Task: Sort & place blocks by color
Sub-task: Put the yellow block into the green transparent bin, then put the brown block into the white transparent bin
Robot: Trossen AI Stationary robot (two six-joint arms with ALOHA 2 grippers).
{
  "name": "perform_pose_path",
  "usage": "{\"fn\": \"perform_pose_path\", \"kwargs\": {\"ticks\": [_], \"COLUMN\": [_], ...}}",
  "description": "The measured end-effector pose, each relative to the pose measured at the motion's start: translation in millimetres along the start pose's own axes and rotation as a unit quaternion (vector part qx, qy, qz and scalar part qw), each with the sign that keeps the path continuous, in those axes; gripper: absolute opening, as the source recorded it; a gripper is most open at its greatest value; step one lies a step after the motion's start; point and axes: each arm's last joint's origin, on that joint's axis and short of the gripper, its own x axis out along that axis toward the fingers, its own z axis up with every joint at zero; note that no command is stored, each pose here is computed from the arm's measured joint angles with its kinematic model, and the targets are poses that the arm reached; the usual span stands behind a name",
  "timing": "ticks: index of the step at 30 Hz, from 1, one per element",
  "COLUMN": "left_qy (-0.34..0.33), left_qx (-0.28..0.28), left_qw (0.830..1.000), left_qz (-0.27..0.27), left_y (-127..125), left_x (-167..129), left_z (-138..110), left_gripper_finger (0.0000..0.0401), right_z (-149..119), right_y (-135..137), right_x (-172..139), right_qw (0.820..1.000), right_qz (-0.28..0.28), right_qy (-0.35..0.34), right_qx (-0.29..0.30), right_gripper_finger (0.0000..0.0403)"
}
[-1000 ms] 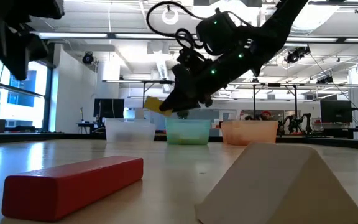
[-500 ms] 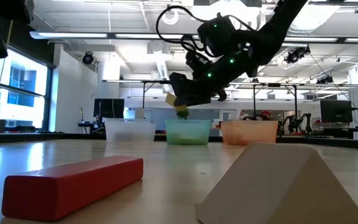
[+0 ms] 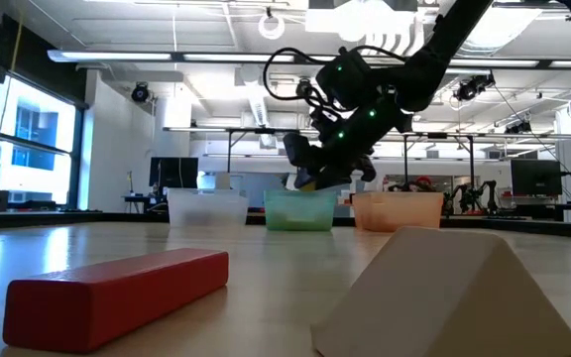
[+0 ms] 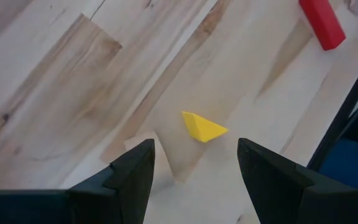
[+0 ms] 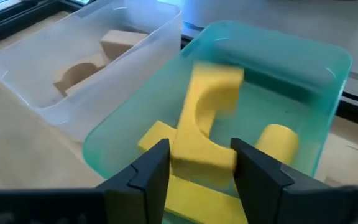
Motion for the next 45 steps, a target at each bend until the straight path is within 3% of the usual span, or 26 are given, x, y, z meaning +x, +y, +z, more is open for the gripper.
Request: {"fn": "perform_pose_path", "kwargs": {"ticks": [8,20,39,45], "left_qy": [0.005,0.045,0.046,0.045], "left_qx": [-0.031,-0.056,-0.038,-0.022], "left_qw": [0.999,0.993,0.983,0.981], "left_qz": [0.006,0.091,0.175,0.188], "left_y": [-2,-6,-6,-5], "left_x": [3,31,65,70], "left_z": [-14,-34,-47,-49], "left_gripper_finger": [0.0213,0.0213,0.0213,0.0185], "right_z": [1,0,-6,-9], "right_y": [1,5,22,30], "right_x": [0,-1,-11,-16], "right_qw": [1.000,0.999,0.998,0.996], "right_qz": [0.008,0.044,0.062,0.075], "right_qy": [-0.001,0.007,0.000,-0.002], "right_qx": [0.000,0.002,-0.024,-0.044], "right_gripper_finger": [0.0178,0.0181,0.0181,0.0181]}}
